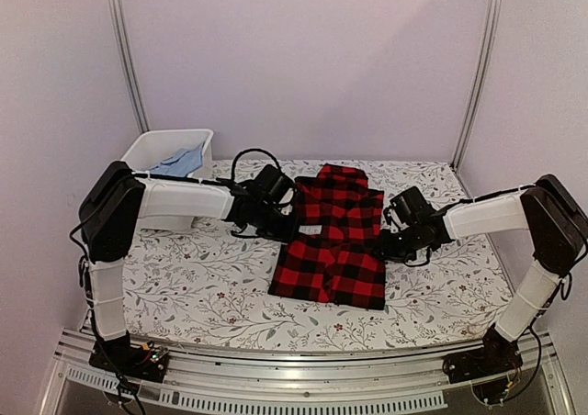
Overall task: Fold and stack the long sleeve shirts
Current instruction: Flatten out the square-folded shirt at the center of the board.
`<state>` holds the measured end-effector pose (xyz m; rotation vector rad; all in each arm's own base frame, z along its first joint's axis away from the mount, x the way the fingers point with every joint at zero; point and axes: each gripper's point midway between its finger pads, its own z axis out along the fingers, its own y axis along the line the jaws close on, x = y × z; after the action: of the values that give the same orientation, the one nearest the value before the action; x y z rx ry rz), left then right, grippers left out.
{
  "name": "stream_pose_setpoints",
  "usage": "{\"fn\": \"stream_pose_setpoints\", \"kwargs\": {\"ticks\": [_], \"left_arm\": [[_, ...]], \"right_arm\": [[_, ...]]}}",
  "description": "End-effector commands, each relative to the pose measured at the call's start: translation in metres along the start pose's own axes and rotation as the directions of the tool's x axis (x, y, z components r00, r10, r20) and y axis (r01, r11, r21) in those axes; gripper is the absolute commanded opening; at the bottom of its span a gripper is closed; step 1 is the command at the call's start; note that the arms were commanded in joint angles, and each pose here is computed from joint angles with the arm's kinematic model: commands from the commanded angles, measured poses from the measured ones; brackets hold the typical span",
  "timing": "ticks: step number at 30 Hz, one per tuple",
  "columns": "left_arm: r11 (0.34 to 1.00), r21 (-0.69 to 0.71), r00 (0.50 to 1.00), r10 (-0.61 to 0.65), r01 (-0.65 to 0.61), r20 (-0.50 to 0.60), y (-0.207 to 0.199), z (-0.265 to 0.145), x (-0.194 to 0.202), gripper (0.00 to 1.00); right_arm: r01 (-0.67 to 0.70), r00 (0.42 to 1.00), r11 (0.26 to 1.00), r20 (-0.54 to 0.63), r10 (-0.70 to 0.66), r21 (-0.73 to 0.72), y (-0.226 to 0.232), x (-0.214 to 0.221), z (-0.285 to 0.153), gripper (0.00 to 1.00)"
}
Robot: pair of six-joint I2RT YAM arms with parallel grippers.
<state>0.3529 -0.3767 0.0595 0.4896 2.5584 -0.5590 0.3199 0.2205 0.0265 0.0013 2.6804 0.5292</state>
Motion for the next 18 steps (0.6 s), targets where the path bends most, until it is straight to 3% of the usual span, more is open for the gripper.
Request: {"fn": "stream_pose_setpoints", "kwargs": {"ticks": [1, 4, 8, 14, 18], "left_arm": [[0.999, 0.045, 1.000, 0.025, -0.025, 0.002, -0.012, -0.012, -0.002, 0.03], [0.996, 0.079, 0.999, 0.042, -0.040, -0.014, -0.019, -0.019, 0.002, 0.02], [0.986, 0.153, 0.996, 0.081, -0.074, -0.041, -0.034, -0.038, 0.009, 0.00], [0.938, 0.332, 0.979, 0.151, -0.097, -0.140, -0.058, -0.071, 0.050, 0.00], [0.902, 0.430, 0.949, 0.176, -0.048, -0.262, -0.066, -0.093, 0.102, 0.00]], "right_arm": [[-0.005, 1.000, 1.000, 0.001, 0.005, -0.024, 0.006, 0.001, -0.001, 0.21], [0.004, 1.000, 1.000, 0.009, -0.004, -0.024, 0.009, -0.001, -0.012, 0.08], [0.033, 0.999, 0.999, 0.023, -0.032, -0.036, 0.019, -0.003, -0.032, 0.00], [0.145, 0.989, 0.982, 0.006, -0.145, -0.118, 0.058, 0.016, -0.064, 0.00], [0.245, 0.961, 0.945, -0.074, -0.266, -0.218, 0.089, 0.064, -0.082, 0.00]]}}
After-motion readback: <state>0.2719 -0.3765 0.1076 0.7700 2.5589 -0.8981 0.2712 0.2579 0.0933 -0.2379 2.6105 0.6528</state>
